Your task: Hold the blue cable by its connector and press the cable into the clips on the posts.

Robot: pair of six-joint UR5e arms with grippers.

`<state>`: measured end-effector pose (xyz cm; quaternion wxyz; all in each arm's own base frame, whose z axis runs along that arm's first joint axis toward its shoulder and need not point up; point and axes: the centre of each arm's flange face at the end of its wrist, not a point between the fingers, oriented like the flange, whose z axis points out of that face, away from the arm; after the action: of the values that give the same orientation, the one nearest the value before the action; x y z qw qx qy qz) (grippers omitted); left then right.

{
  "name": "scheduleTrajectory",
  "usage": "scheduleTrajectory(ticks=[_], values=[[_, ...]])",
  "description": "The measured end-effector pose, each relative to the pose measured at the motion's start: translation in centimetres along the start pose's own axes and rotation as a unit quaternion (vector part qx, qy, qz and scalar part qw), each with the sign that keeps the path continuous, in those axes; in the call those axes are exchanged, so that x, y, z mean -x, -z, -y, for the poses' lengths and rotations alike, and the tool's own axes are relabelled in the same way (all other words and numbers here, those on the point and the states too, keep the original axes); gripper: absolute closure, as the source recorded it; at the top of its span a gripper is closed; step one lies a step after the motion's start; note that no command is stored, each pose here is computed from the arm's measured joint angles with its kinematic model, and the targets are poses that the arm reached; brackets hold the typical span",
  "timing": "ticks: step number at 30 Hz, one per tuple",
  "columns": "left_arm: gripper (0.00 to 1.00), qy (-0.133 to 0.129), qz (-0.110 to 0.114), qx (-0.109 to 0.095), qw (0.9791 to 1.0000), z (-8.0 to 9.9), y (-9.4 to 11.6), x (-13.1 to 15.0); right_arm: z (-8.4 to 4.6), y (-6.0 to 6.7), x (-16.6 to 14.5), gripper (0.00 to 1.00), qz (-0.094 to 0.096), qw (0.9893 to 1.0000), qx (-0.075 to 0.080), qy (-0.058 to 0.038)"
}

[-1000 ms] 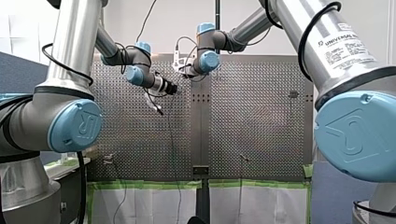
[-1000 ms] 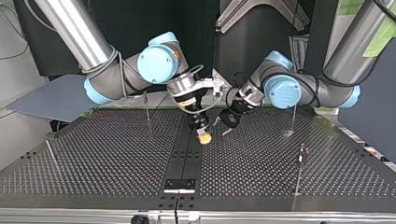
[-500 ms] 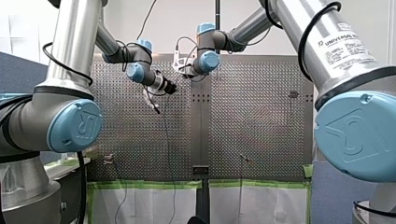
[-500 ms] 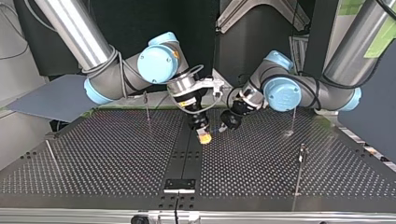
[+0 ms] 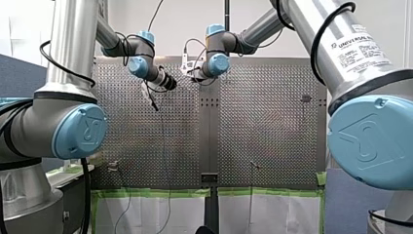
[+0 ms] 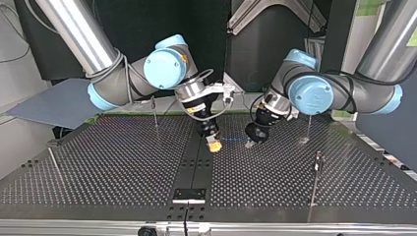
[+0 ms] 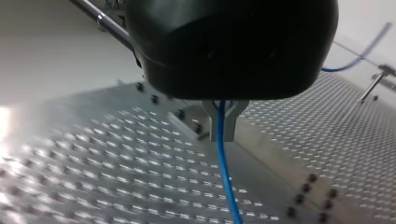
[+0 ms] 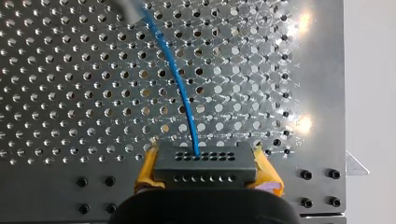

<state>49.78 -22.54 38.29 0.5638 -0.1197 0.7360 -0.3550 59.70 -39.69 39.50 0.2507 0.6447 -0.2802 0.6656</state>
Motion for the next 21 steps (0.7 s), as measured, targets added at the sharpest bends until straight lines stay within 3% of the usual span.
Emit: scheduleTrajectory(ticks=[6, 11, 21], values=[[1.0, -0.02, 0.03, 0.021, 0.9991, 0.9, 1.9, 2.3, 0.1, 0.0, 0.1, 1.0, 0.001, 1.0, -0.009, -0.0005], [1.0, -0.039, 0.04, 0.046, 0.9973, 1.1, 3.2, 3.4, 0.2, 0.0, 0.1, 1.0, 0.002, 0.9999, -0.011, -0.0005], [1.0, -0.08, 0.046, 0.104, 0.9903, 0.9, 6.0, 3.9, -0.1, -0.1, 0.3, 1.0, 0.003, 0.9999, -0.013, -0.0031]])
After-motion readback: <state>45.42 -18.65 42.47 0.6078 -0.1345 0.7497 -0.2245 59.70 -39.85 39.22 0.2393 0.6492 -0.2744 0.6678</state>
